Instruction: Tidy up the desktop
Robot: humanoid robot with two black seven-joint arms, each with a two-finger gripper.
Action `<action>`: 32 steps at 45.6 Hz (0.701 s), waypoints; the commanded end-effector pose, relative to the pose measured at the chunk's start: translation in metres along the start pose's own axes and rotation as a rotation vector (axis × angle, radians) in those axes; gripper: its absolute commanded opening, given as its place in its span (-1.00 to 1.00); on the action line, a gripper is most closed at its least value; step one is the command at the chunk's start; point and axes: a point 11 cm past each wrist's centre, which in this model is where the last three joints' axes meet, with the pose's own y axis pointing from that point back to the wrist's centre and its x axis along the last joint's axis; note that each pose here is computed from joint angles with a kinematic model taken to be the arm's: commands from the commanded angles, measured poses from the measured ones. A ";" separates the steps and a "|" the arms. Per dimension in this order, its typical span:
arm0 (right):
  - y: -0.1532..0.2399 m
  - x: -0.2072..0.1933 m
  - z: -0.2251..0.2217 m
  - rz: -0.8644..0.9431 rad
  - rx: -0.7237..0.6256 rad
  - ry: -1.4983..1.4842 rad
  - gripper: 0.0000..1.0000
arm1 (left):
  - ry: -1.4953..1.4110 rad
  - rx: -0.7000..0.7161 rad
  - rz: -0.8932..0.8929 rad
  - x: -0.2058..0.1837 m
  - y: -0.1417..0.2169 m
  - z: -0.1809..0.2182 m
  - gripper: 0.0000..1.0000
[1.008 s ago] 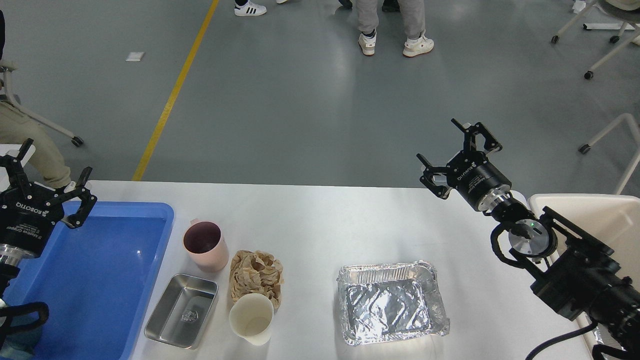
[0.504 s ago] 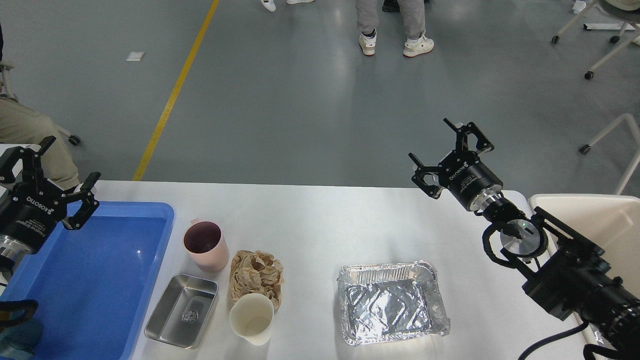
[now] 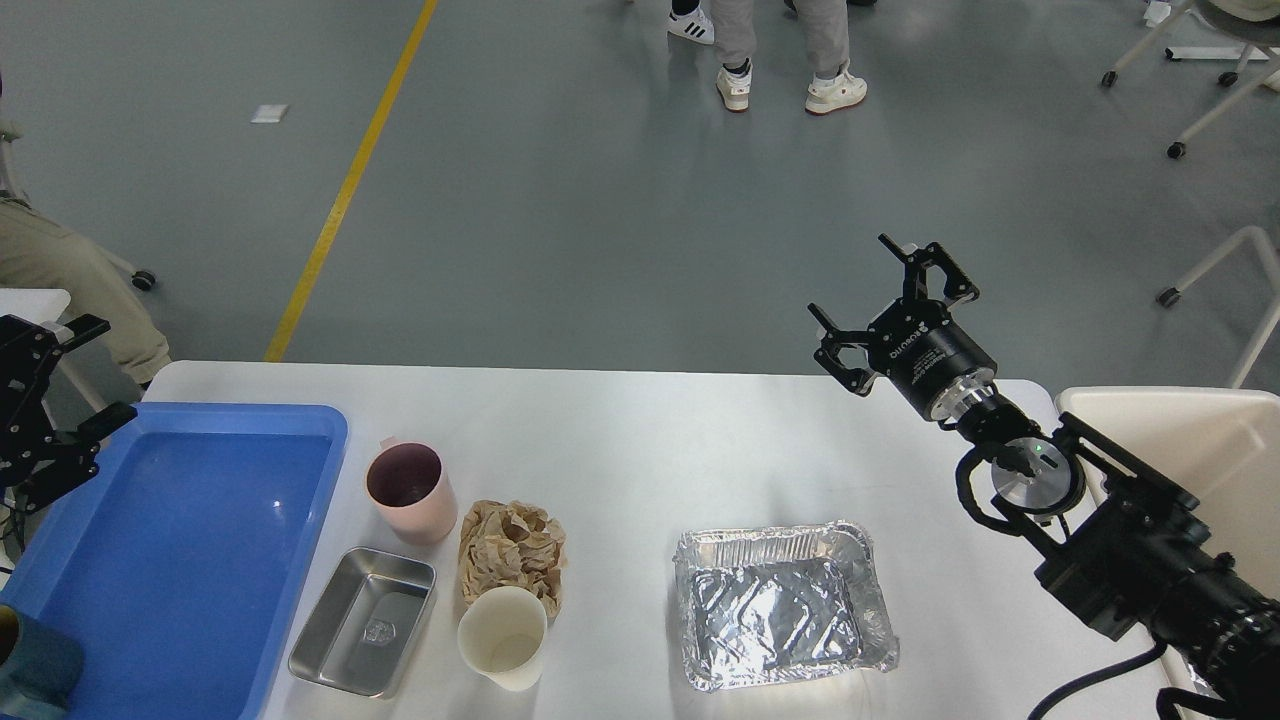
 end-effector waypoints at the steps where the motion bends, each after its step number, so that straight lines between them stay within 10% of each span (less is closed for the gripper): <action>1: 0.000 -0.002 0.001 -0.007 -0.001 -0.002 1.00 | -0.129 0.053 -0.010 0.011 0.012 0.026 0.95; 32: 0.002 -0.005 -0.011 -0.022 0.004 0.019 1.00 | -0.736 0.272 -0.099 0.008 0.028 0.097 0.95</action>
